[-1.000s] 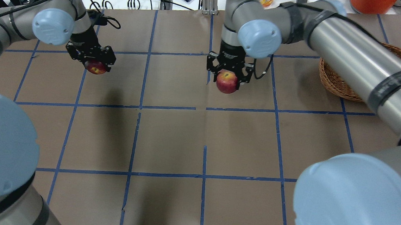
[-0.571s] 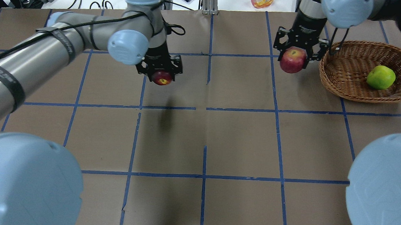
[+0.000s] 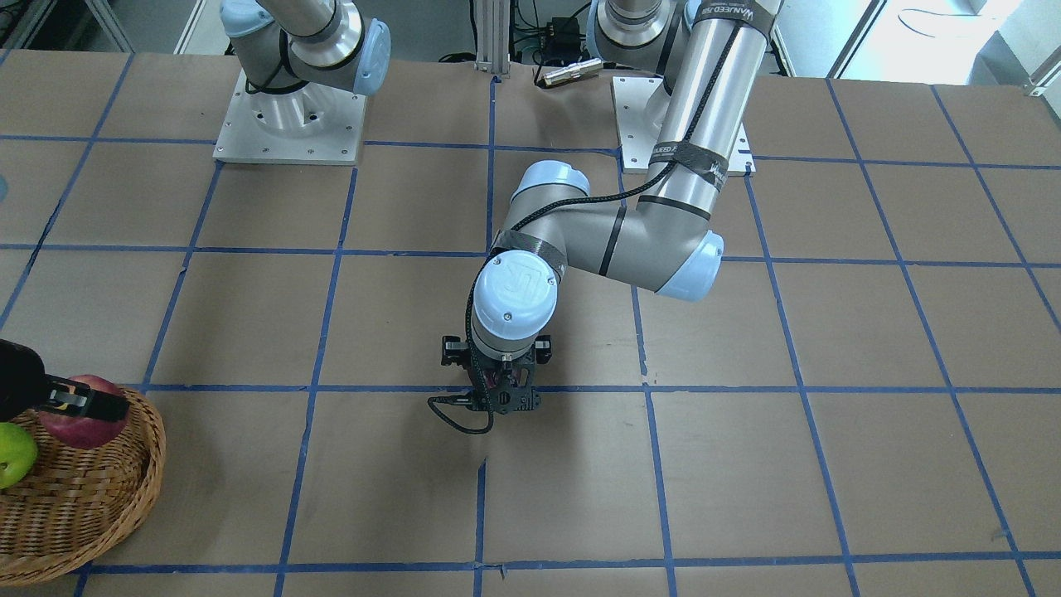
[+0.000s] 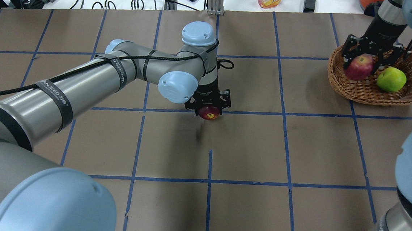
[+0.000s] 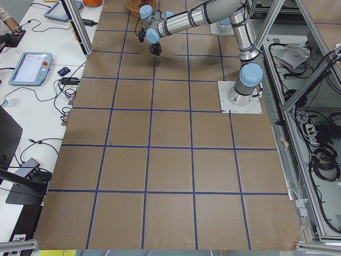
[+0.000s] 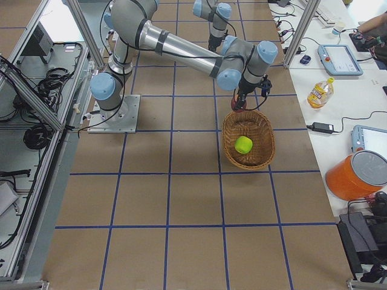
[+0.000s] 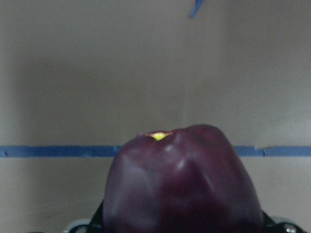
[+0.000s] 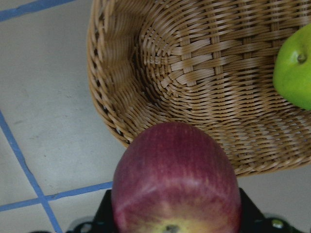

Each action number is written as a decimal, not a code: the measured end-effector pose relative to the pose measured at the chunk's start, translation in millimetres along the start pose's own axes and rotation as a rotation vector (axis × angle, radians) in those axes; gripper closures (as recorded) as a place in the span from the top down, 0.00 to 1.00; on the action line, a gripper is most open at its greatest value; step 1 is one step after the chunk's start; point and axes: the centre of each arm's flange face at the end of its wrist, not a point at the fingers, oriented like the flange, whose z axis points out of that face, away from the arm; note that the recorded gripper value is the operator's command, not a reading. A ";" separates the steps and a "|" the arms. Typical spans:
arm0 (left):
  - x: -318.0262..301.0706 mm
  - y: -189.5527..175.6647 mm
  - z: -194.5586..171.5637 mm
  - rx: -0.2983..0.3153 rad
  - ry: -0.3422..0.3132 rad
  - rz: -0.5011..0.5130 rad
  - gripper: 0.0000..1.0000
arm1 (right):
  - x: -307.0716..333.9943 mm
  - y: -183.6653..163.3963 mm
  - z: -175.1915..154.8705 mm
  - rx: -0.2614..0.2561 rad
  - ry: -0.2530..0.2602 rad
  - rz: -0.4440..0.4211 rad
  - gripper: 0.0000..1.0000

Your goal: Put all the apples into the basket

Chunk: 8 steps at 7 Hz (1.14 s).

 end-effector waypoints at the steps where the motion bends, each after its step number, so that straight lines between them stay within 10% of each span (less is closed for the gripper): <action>1: 0.8 0.9 4.4 0.002 0.002 -0.005 1.00 | 11.4 -6.2 12.8 -0.018 -0.005 -0.017 0.00; 4: 0.1 -3.8 -62.3 0.048 0.034 -0.051 1.00 | 52.9 -32.4 51.1 -0.015 0.007 -0.062 0.00; 8: -69.9 48.7 -234.6 -0.053 0.011 -0.130 1.00 | 68.1 -48.2 78.7 -0.022 0.002 -0.069 0.00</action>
